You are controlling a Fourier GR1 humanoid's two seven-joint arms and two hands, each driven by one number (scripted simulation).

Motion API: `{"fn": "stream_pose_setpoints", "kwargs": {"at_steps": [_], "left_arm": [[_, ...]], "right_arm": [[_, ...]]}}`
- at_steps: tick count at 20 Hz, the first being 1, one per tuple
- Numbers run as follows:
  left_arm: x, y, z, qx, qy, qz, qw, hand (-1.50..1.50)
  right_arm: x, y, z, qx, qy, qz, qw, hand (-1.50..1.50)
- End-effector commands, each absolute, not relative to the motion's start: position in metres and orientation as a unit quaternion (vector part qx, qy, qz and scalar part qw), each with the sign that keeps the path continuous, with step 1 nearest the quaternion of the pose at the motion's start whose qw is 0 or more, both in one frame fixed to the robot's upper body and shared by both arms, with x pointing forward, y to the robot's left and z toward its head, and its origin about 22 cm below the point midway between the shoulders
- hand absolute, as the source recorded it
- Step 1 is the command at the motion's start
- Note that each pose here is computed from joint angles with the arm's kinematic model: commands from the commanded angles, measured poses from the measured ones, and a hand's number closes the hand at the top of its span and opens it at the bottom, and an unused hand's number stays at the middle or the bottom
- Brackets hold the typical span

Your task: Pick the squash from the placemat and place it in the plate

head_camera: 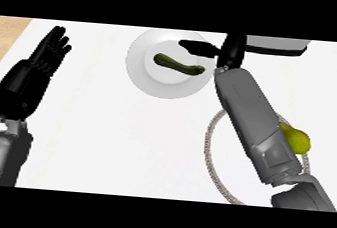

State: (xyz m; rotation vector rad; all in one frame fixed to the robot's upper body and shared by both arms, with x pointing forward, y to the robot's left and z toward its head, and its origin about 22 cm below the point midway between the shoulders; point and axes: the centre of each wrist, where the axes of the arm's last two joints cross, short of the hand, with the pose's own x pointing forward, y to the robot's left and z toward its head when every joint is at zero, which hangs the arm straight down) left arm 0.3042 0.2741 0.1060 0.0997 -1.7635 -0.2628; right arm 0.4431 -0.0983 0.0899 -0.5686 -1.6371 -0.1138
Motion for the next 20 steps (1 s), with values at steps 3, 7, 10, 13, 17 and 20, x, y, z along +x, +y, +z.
{"fn": "stream_pose_setpoints", "kwargs": {"at_steps": [3, 7, 10, 13, 17, 20], "left_arm": [[0.304, 0.285, 0.113, 0.053, -0.762, -0.104, 0.637, 0.00], [0.298, 0.280, 0.114, 0.055, -0.765, -0.101, 0.634, 0.00], [0.290, 0.284, 0.091, 0.062, -0.764, -0.100, 0.634, 0.00], [0.303, 0.271, 0.102, 0.066, -0.760, -0.102, 0.638, 0.00], [0.293, 0.297, 0.112, 0.070, -0.768, -0.112, 0.626, 0.00], [0.286, 0.292, 0.107, 0.075, -0.760, -0.102, 0.637, 0.00]], "right_arm": [[0.438, -0.158, 0.063, -0.231, -0.738, -0.043, 0.633, -1.50], [0.432, -0.174, 0.069, -0.226, -0.734, -0.022, 0.640, -1.50], [0.413, -0.205, 0.041, -0.235, -0.729, -0.020, 0.642, -1.50], [0.396, -0.203, 0.035, -0.230, -0.738, -0.015, 0.634, -1.50], [0.380, -0.247, 0.039, -0.250, -0.737, -0.008, 0.629, -1.50], [0.373, -0.242, 0.047, -0.275, -0.733, -0.006, 0.623, -1.50]]}}
